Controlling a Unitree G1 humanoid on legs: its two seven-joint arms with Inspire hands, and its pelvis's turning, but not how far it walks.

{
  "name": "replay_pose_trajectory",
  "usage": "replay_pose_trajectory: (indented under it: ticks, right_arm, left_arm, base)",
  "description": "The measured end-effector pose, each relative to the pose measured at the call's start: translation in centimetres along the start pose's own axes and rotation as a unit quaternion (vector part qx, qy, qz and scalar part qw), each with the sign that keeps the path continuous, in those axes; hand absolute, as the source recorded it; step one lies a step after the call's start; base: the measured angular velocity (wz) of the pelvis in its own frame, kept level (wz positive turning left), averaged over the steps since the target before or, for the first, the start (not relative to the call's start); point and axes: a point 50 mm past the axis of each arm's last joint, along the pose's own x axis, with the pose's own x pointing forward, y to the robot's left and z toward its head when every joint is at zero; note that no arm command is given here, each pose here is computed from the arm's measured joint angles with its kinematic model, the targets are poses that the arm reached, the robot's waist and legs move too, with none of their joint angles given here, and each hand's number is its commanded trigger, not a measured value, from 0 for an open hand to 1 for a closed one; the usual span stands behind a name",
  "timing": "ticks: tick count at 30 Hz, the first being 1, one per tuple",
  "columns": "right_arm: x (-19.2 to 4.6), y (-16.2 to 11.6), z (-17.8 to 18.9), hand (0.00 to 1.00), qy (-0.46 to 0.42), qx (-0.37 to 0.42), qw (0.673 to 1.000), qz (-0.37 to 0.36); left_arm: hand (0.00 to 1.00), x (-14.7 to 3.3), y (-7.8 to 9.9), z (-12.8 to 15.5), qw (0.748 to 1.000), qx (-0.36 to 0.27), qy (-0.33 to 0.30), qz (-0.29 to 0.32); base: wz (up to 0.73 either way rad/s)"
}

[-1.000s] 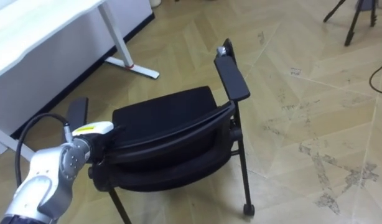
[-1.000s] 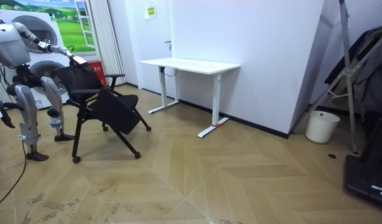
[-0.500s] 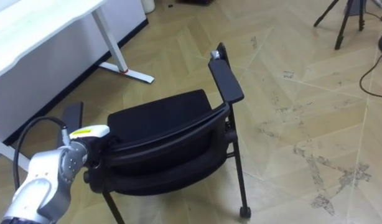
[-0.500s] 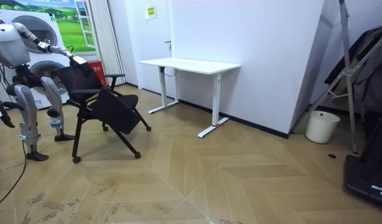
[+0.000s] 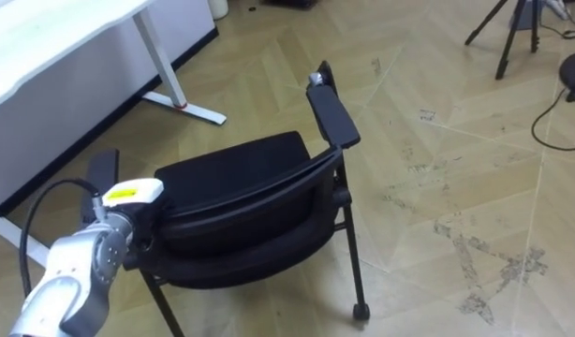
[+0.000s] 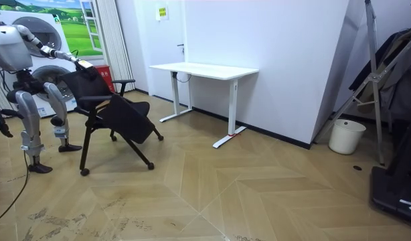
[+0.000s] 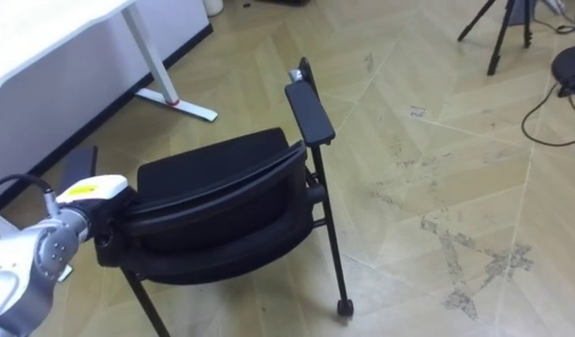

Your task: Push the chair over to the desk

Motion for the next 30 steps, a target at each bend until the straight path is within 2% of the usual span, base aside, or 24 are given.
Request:
replay_pose_trajectory:
  ticks: [9,18,20,25,30]
  right_arm:
    - [0.0,0.0,0.2,0.0,-0.003,0.002,1.0,-0.006]
    - [0.1,0.3,1.6,0.0,-0.02,-0.001,1.0,-0.007]
    - [0.1,0.1,2.0,0.0,-0.025,-0.015,1.0,-0.011]
    - [-0.1,-0.9,3.7,0.0,-0.04,-0.097,0.994,-0.036]
    - [-1.4,-3.6,9.2,0.0,-0.115,-0.175,0.974,-0.09]
  left_arm:
    - [1.0,-0.5,-0.1,1.1,1.0,-0.004,-0.02,0.014]
    - [1.0,-2.2,1.5,2.1,0.998,0.016,-0.035,0.042]
    - [1.0,-3.1,1.7,2.1,0.998,0.023,-0.039,0.05]
    - [1.0,-3.7,2.3,2.7,0.997,0.03,-0.053,0.054]
    - [1.0,-3.9,2.5,3.2,0.996,0.038,-0.069,0.052]
  base:
    - [0.06]
    - [0.06]
    - [0.0]
    - [0.11]
    - [0.06]
